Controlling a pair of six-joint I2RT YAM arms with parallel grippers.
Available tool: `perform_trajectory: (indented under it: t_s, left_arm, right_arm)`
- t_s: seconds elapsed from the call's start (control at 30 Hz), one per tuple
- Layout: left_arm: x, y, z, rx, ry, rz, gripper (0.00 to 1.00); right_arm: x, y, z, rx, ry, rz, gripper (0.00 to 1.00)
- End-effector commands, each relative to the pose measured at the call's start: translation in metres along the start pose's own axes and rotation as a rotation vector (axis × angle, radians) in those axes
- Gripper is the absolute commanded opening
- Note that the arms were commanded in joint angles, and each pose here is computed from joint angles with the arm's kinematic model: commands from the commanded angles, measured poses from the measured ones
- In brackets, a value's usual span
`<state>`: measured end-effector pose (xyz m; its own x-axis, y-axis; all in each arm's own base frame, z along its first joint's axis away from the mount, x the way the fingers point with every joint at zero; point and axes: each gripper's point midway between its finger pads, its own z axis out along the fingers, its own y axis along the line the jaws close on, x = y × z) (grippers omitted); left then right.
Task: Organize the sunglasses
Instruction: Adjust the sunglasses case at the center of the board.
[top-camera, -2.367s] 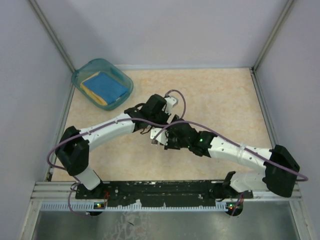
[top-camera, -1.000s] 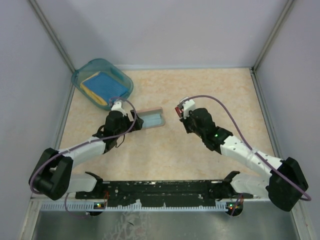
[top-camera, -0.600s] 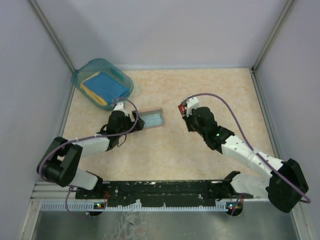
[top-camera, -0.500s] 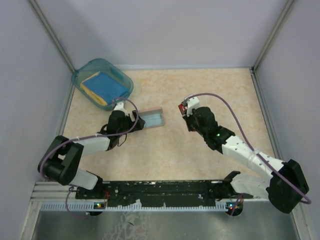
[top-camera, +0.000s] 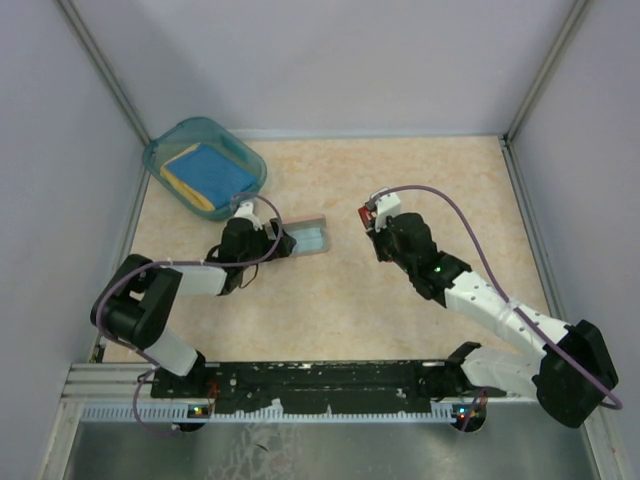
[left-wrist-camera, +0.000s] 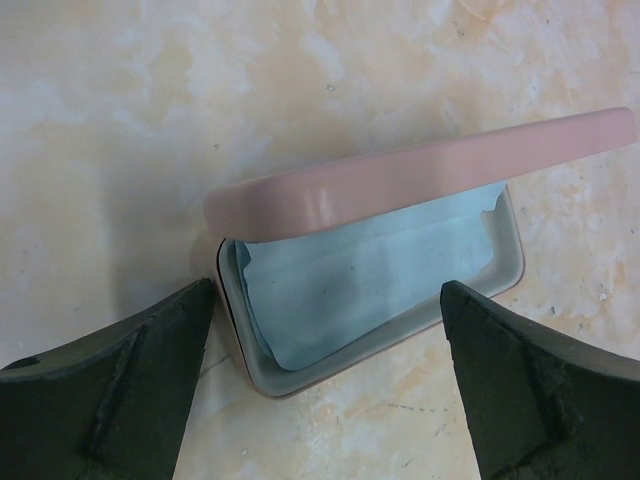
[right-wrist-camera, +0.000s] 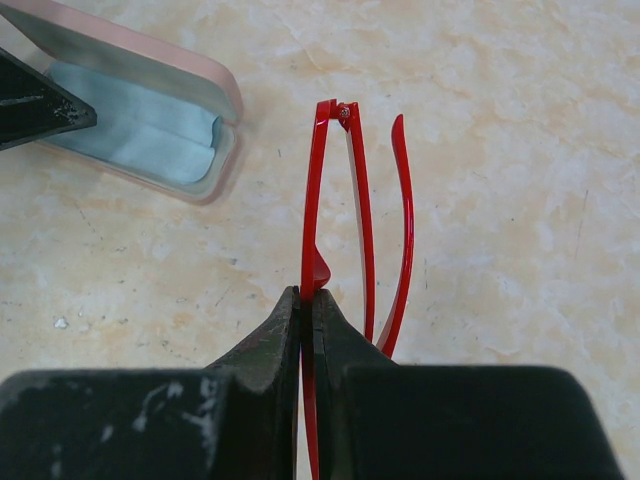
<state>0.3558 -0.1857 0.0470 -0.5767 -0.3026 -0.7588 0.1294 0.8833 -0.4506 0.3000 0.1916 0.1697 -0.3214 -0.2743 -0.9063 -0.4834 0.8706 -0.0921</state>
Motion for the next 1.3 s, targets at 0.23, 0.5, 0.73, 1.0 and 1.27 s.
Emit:
perform_trajectory:
  t_s: [0.23, 0.5, 0.73, 1.0, 1.27]
  left_arm:
    - [-0.008, -0.037, 0.033, 0.196, 0.04, 0.096, 1.0]
    - [0.001, -0.061, 0.051, 0.344, 0.104, 0.141, 1.0]
    - [0.005, -0.077, 0.06, 0.435, 0.142, 0.172, 1.0]
    - [0.015, -0.097, 0.069, 0.508, 0.187, 0.208, 1.0]
    - [0.028, -0.118, 0.074, 0.559, 0.216, 0.25, 1.0]
  right_arm:
    - [-0.025, -0.011, -0.005, 0.028, -0.093, 0.021, 0.0]
    - [-0.025, -0.014, -0.01, 0.03, -0.096, 0.025, 0.0]
    - [-0.026, -0.015, -0.015, 0.026, -0.096, 0.033, 0.0]
    - [-0.029, -0.015, -0.023, 0.02, -0.102, 0.043, 0.0]
    - [-0.032, -0.013, -0.029, 0.004, -0.095, 0.066, 0.0]
